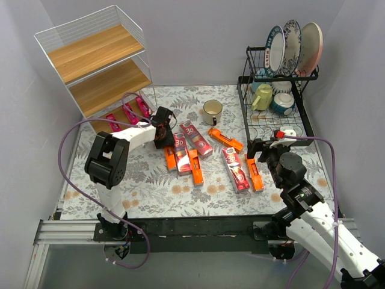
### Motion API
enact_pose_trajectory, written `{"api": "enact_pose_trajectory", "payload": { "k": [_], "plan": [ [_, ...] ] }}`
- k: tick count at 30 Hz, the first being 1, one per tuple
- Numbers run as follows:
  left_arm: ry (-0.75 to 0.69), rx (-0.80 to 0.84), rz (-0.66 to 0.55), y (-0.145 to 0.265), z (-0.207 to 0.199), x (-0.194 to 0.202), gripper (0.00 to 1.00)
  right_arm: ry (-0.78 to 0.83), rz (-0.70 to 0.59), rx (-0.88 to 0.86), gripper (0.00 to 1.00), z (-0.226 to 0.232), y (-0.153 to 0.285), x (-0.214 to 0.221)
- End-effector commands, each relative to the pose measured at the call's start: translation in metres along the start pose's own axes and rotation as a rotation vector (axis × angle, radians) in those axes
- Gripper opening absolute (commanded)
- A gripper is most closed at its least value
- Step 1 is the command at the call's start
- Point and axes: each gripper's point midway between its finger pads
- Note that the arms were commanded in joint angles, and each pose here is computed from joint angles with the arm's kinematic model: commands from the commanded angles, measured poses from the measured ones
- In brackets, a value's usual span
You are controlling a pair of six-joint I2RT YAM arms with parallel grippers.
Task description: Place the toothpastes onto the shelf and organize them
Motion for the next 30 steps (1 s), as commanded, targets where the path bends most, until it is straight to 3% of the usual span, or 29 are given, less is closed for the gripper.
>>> {"api": "enact_pose_trajectory", "payload": {
  "k": [1, 4, 7, 8, 13, 24, 30],
  "plan": [
    [-0.190, -0.019, 0.017, -0.010, 0.004, 0.003, 0.32, -0.008, -0.036, 0.010, 0.94, -0.002, 0.000, -0.011],
    [-0.272, -0.081, 0.033, -0.010, 0.022, 0.007, 0.35, -0.008, -0.036, 0.007, 0.94, -0.001, 0.000, -0.010],
    [-0.266, -0.133, 0.010, -0.002, 0.035, 0.006, 0.48, -0.007, -0.031, 0.007, 0.94, -0.001, -0.001, -0.009],
    [-0.256, -0.121, -0.004, 0.002, 0.034, 0.005, 0.59, -0.008, -0.030, 0.008, 0.94, -0.001, -0.001, -0.009],
    [-0.180, -0.066, -0.110, 0.043, 0.028, 0.001, 0.81, -0.006, -0.033, 0.007, 0.94, -0.001, -0.001, -0.010],
    [-0.011, 0.025, -0.221, 0.078, 0.028, 0.050, 0.87, -0.002, -0.031, -0.001, 0.94, 0.001, -0.002, -0.009],
    [-0.006, -0.013, -0.292, 0.071, 0.032, 0.054, 0.82, -0.001, -0.032, -0.001, 0.94, 0.001, -0.002, -0.008]
  ]
}}
Point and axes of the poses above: each gripper's point midway between its finger pads, its own y axis back along the fingers, its own z axis along the line the jaws close on, x = y × z, and after that the axes turned 5 degrees about y, right-handed
